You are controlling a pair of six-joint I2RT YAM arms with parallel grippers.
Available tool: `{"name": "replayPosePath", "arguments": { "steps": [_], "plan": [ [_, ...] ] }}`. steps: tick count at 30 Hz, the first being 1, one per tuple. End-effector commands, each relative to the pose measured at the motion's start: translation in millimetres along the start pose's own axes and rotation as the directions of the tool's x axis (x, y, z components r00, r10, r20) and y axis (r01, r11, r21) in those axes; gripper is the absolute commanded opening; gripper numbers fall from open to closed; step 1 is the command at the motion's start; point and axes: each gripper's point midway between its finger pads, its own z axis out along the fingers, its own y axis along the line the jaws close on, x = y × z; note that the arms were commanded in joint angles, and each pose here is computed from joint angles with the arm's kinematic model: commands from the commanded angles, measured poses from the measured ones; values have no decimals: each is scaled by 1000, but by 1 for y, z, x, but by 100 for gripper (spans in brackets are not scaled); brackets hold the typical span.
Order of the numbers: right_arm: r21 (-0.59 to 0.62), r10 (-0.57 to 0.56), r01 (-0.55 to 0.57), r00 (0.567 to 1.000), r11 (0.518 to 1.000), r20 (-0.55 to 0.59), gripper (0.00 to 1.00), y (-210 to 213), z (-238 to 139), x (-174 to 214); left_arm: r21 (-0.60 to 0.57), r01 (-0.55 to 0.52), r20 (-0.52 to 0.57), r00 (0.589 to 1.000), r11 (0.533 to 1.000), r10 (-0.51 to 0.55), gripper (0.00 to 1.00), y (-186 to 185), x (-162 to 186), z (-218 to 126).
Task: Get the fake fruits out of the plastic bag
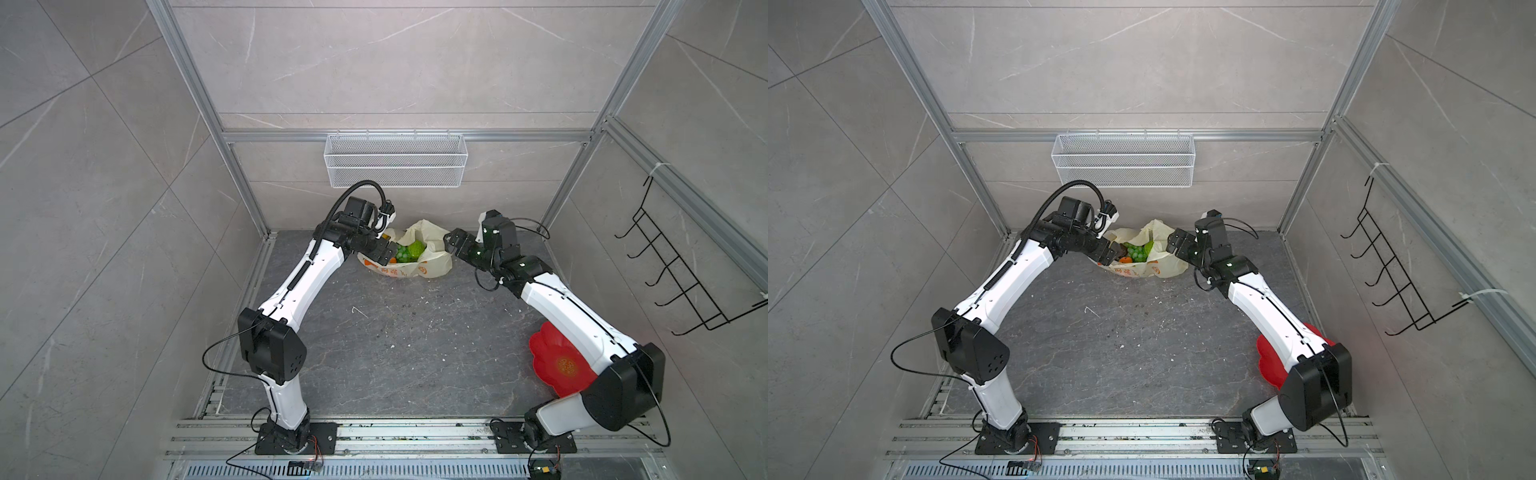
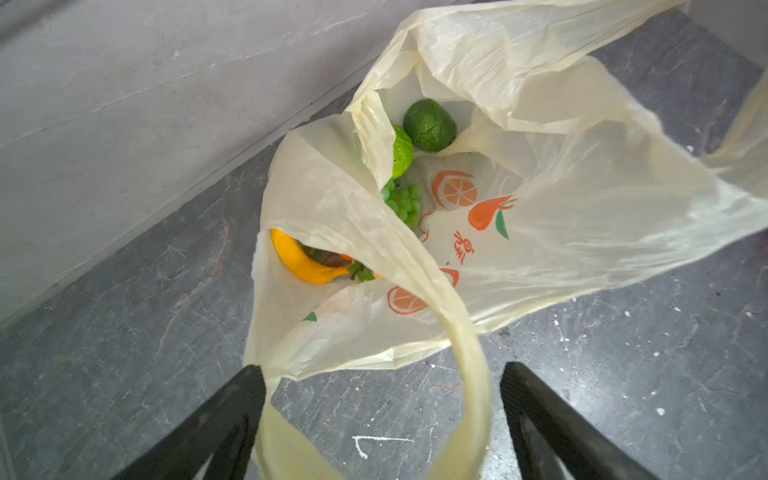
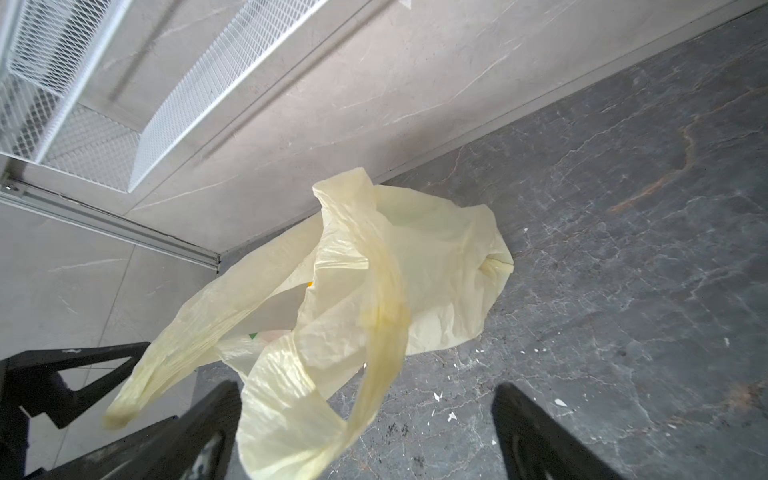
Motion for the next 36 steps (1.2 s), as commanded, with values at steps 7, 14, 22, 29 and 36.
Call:
{"name": "replayPosePath", "arguments": {
  "steps": [7, 14, 22, 29, 36],
  "plan": [
    [53, -73, 76, 996, 996, -52, 54, 15, 35, -11, -57, 142, -79, 986, 988, -147, 49, 16, -18, 19],
    [6, -146, 146, 989, 989, -1, 10, 51, 23, -44, -66, 263, 90, 962, 963, -257, 7, 27, -68, -15],
    [-30, -214, 224, 958, 974, 191, 5, 80, -54, -98, 79, 423, 393, 819, 903, -418, 0, 45, -125, -110],
    [-18, -240, 247, 953, 969, 187, 4, 51, -82, -68, 181, 502, 364, 765, 846, -531, 0, 37, -81, -110],
    [20, -203, 202, 979, 979, 33, 1, -14, -60, 18, 268, 648, 302, 646, 712, -701, 0, 34, 26, -68]
  ]
}}
